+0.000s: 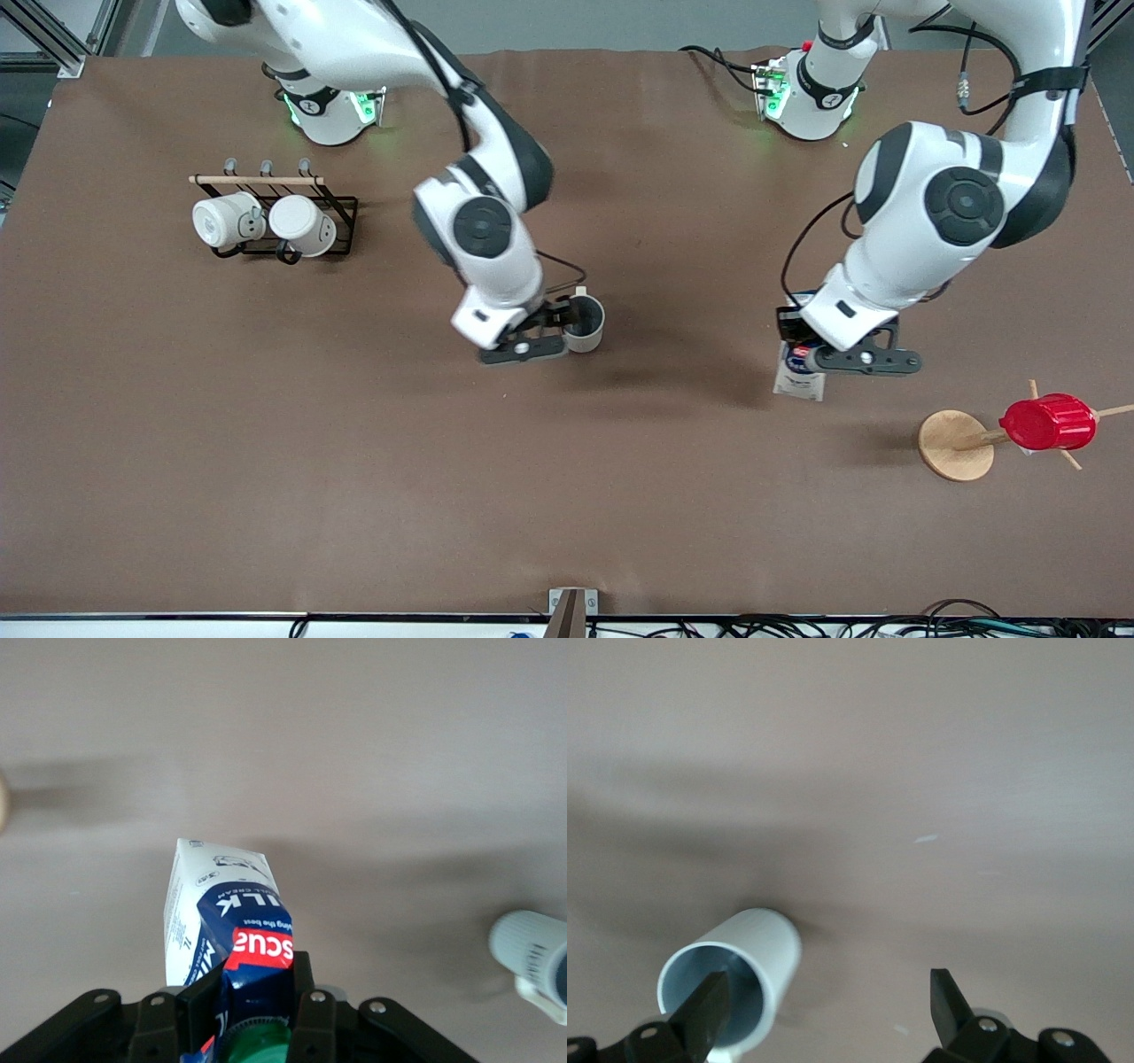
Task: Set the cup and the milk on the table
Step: 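Set the mug down, open the right gripper and withdraw it, then lower the milk carton beside the mug with the left gripper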
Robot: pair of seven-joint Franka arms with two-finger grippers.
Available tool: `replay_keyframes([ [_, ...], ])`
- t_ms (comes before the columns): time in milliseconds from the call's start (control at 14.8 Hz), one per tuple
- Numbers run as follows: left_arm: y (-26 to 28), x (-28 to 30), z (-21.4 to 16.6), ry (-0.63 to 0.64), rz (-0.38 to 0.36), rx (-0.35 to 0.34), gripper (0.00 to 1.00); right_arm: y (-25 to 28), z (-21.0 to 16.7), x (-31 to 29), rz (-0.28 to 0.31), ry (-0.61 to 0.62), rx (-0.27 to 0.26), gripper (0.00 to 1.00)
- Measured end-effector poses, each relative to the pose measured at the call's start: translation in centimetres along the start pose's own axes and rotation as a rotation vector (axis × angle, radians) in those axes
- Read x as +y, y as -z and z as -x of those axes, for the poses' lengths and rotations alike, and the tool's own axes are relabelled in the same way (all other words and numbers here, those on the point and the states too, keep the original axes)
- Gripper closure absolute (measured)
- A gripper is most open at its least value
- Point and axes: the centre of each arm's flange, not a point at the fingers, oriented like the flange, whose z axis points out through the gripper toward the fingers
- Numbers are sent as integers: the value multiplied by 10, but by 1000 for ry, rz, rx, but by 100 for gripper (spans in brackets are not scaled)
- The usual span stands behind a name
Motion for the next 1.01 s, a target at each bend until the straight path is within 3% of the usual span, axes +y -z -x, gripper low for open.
replay_keyframes([
  [269, -20, 58, -1, -8, 64, -33, 71, 150, -35, 179, 5, -228, 23, 0],
  [606, -46, 111, 12, 77, 134, -117, 71, 245, -23, 364, 15, -308, 98, 0],
  [808, -64, 132, 15, 92, 183, -165, 71, 276, 5, 423, 32, -297, 67, 0],
  [1010, -88, 153, 17, 103, 191, -201, 71, 307, 34, 444, 54, -264, 47, 0],
])
